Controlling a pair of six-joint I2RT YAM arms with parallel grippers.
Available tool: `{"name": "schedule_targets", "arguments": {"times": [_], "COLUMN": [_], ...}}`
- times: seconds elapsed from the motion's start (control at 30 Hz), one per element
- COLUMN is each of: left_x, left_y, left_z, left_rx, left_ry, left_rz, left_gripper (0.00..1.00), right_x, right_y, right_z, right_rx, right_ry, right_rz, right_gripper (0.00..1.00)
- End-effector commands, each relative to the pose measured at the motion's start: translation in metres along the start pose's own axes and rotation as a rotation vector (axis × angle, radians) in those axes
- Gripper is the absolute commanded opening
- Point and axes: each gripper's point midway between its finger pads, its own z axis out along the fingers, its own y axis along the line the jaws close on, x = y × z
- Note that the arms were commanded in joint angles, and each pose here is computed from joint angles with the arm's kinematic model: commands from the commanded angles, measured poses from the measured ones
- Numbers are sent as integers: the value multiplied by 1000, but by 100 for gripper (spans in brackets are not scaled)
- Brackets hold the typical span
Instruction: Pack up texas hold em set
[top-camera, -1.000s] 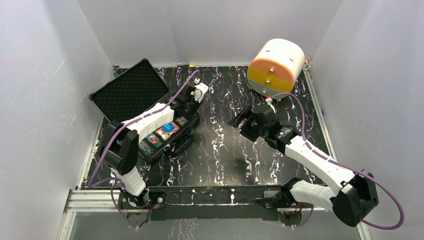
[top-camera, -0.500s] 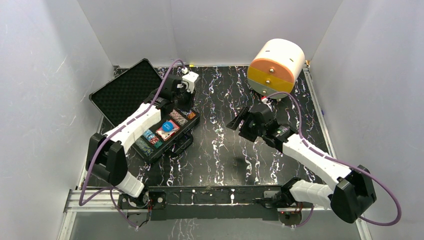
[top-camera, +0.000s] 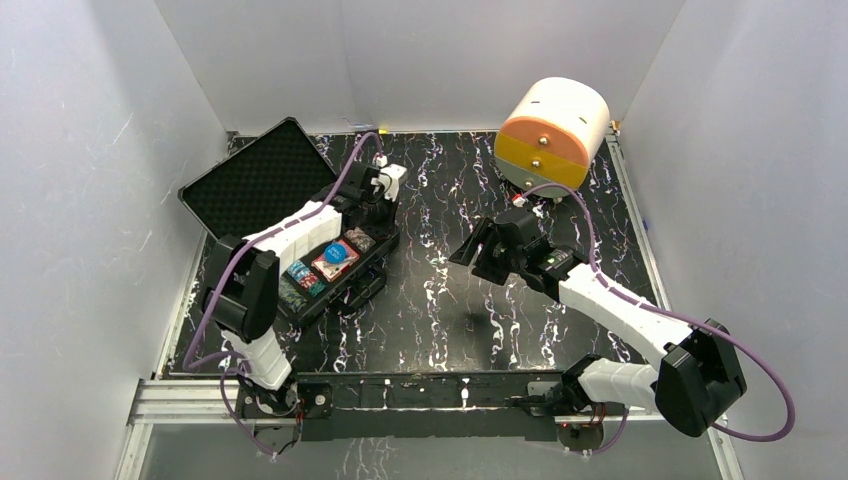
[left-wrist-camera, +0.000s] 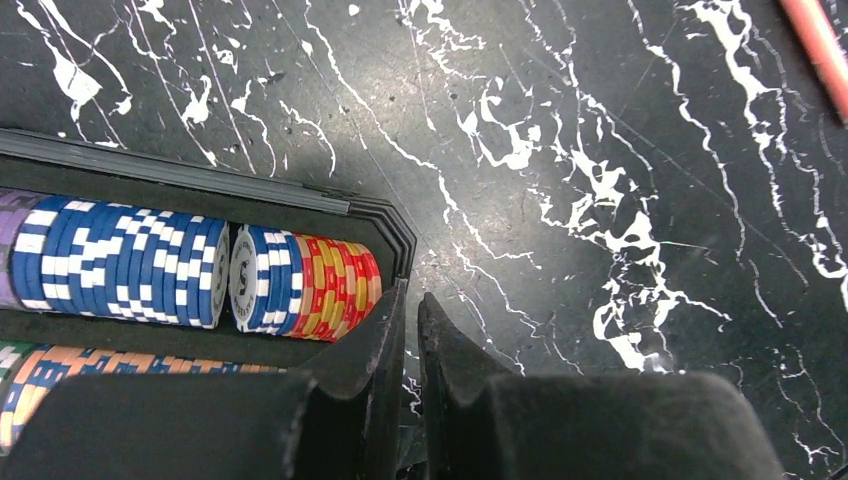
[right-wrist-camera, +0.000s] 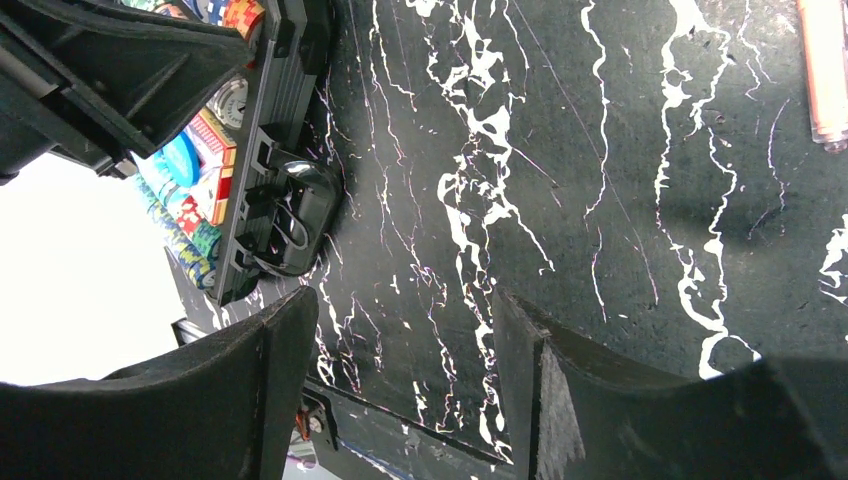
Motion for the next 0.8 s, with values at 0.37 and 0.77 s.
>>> {"name": "schedule_targets", "arguments": {"times": [0.37,0.77], "left_x": [16,-36], "left_y": [34,-6], "left_z": [5,-41], "left_rx": [-163,8], "left_ry": [98,-56], "left_rz": [38,71], "left_gripper": [3,26], "right_x": [-9,-13], "right_y": [14,18], "right_z": [-7,-14], "right_rx": [-56,-68], "right_ry": [-35,-59], "right_rz": [-9,-12], "right_gripper": [71,71]}}
